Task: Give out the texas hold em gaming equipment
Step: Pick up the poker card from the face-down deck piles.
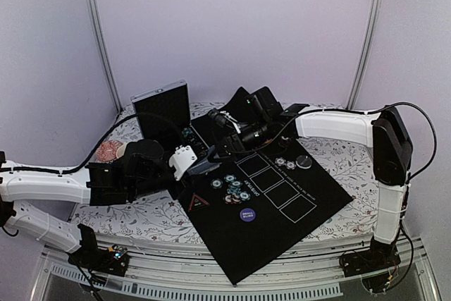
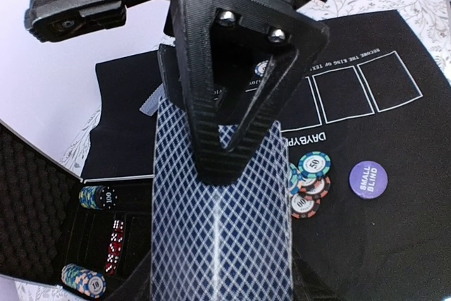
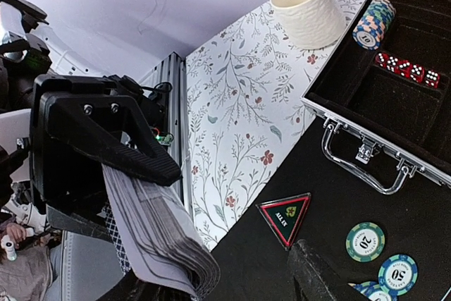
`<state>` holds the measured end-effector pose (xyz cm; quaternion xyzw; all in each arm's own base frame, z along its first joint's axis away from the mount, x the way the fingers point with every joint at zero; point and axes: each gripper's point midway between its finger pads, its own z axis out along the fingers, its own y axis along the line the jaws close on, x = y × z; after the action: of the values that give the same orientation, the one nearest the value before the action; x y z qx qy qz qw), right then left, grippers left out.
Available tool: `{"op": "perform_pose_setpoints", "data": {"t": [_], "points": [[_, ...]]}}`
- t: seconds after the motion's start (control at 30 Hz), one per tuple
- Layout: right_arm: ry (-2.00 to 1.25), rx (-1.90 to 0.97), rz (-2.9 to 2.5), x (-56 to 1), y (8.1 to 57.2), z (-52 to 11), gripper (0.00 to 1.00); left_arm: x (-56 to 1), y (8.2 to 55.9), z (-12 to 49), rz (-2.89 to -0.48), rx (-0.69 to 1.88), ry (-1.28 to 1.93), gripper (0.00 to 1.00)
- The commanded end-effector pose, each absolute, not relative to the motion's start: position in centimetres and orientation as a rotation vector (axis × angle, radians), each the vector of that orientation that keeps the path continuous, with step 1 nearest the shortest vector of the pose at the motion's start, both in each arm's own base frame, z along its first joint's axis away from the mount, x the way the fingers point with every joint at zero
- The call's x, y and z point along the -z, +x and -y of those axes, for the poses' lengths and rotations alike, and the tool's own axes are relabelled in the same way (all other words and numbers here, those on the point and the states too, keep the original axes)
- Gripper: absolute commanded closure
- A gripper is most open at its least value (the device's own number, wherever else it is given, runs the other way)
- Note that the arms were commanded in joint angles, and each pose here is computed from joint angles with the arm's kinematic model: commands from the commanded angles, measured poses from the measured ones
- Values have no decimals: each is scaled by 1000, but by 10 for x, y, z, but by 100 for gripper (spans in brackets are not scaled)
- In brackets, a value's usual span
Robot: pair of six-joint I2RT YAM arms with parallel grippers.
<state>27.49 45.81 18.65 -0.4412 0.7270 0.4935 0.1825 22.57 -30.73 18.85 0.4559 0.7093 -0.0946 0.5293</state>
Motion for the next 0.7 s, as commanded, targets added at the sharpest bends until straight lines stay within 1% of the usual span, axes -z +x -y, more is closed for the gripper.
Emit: {"op": "perform_pose_setpoints", "data": {"t": [0.0,0.17,0.23,0.43,0.47,0.53,0.57,0.67], "points": [[-1235,-1296,-2075,-193,281,-450,48,-207,228,316,-1642,249,1056,58],[-1227,-1231,-2091,-198,284,-444,57,-206,228,315,-1649,247,1055,58],[-1220,-1215,-2100,-200,284,-442,58,-205,227,314,-1650,248,1056,58],[-1221,-1216,-2104,-209,280,-438,78,-205,226,313,-1649,251,1052,58],[-1237,-1198,-2093,-210,280,-437,82,-204,227,313,-1650,249,1054,58],[-1248,-1170,-2100,-211,281,-435,95,-204,227,313,-1652,247,1054,58],[-1249,-1159,-2108,-210,282,-433,97,-203,227,312,-1655,246,1054,58],[-1253,-1134,-2111,-213,281,-430,97,-203,226,312,-1656,246,1051,58]]}}
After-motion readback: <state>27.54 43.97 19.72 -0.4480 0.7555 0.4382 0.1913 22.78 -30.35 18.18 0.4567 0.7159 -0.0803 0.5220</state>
